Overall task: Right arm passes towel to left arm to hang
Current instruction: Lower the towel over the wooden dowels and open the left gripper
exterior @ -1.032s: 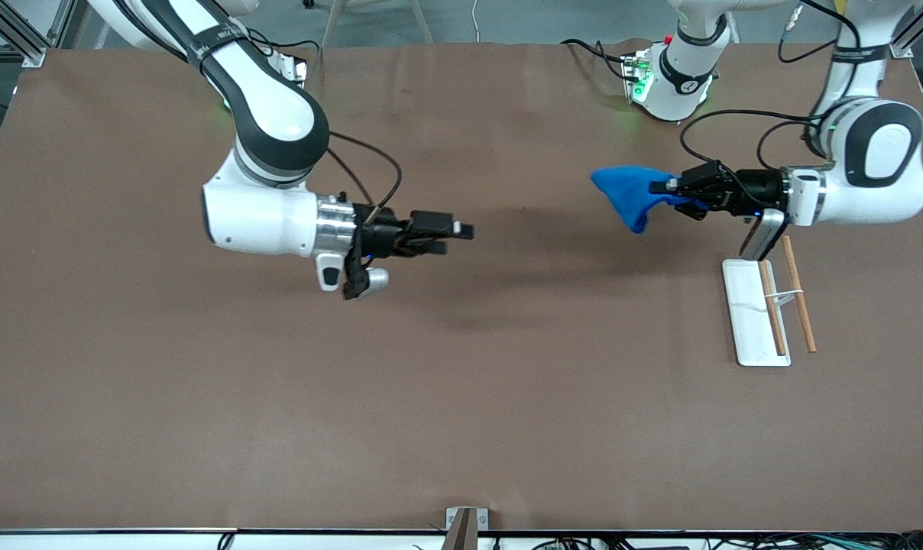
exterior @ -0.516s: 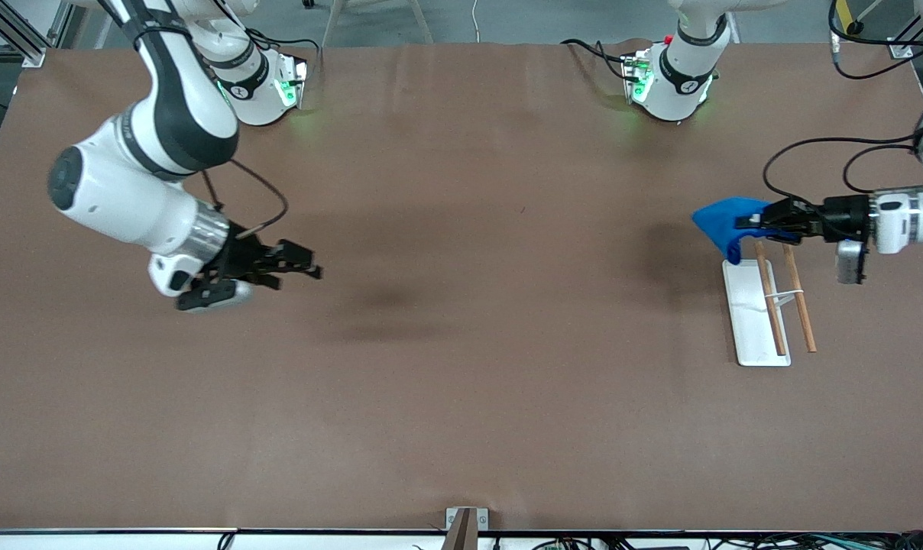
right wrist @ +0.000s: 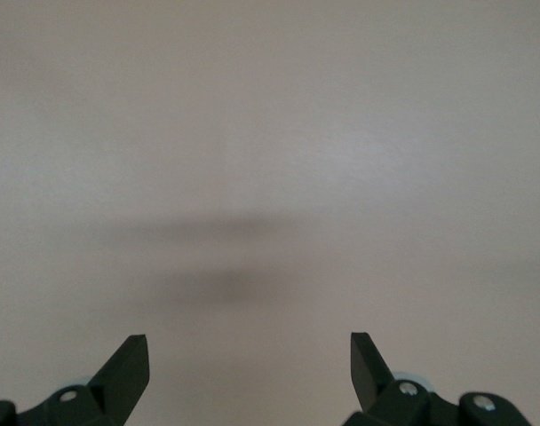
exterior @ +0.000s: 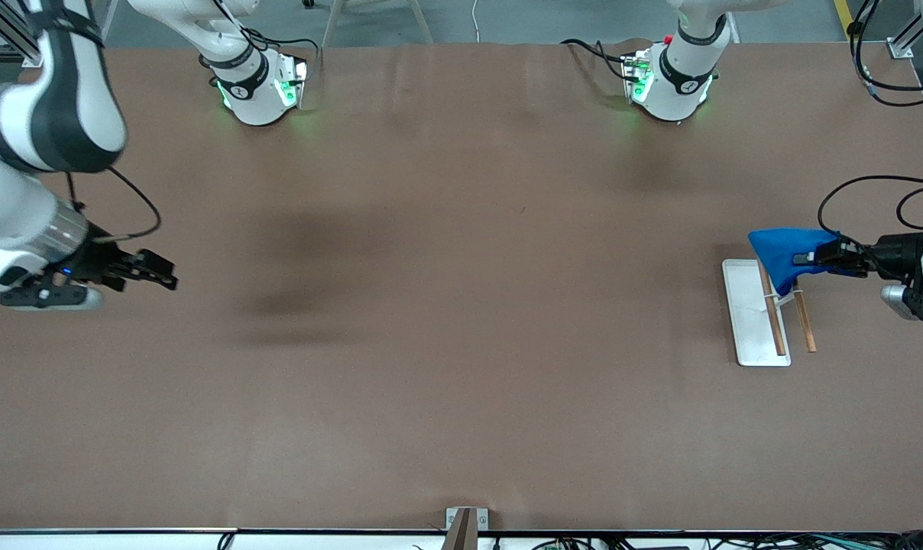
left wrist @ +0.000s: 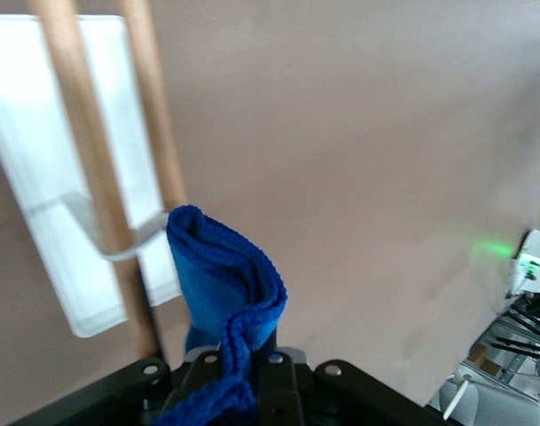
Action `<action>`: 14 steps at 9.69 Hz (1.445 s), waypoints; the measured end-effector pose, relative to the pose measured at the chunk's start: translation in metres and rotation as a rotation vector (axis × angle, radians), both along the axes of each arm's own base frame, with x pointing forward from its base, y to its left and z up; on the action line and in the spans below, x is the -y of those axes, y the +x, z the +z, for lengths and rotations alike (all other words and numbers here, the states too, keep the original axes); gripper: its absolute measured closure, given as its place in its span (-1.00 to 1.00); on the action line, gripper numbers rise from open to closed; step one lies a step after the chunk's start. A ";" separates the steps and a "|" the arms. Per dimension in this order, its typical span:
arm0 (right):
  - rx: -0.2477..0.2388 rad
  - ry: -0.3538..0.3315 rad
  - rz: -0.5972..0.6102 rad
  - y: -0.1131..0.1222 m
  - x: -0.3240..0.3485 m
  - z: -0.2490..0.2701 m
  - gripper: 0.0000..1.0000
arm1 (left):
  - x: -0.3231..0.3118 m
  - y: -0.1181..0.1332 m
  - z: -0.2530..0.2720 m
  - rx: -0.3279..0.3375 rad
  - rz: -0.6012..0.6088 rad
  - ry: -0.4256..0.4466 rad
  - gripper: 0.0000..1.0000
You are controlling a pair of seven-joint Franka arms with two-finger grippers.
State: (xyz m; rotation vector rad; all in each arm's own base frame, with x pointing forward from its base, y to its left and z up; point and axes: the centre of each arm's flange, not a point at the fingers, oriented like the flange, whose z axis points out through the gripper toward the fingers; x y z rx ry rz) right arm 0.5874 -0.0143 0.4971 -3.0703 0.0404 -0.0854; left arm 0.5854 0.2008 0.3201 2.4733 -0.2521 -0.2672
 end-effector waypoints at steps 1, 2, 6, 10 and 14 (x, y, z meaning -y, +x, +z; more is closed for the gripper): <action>0.000 -0.005 -0.005 -0.008 0.016 0.035 -1.00 | -0.004 0.007 -0.007 -0.015 0.013 0.020 0.81; -0.019 -0.003 -0.005 -0.017 0.029 0.066 -1.00 | -0.006 0.014 -0.013 -0.027 0.027 0.040 0.81; -0.084 -0.052 -0.020 -0.040 0.045 0.137 -1.00 | -0.009 0.029 -0.028 -0.038 0.084 0.104 0.78; 0.003 -0.074 -0.059 -0.050 0.061 0.144 -1.00 | -0.004 0.039 -0.026 -0.035 0.163 0.138 0.04; 0.019 -0.075 -0.051 -0.060 0.056 0.164 -1.00 | 0.010 0.058 -0.003 -0.021 0.208 0.173 -1.00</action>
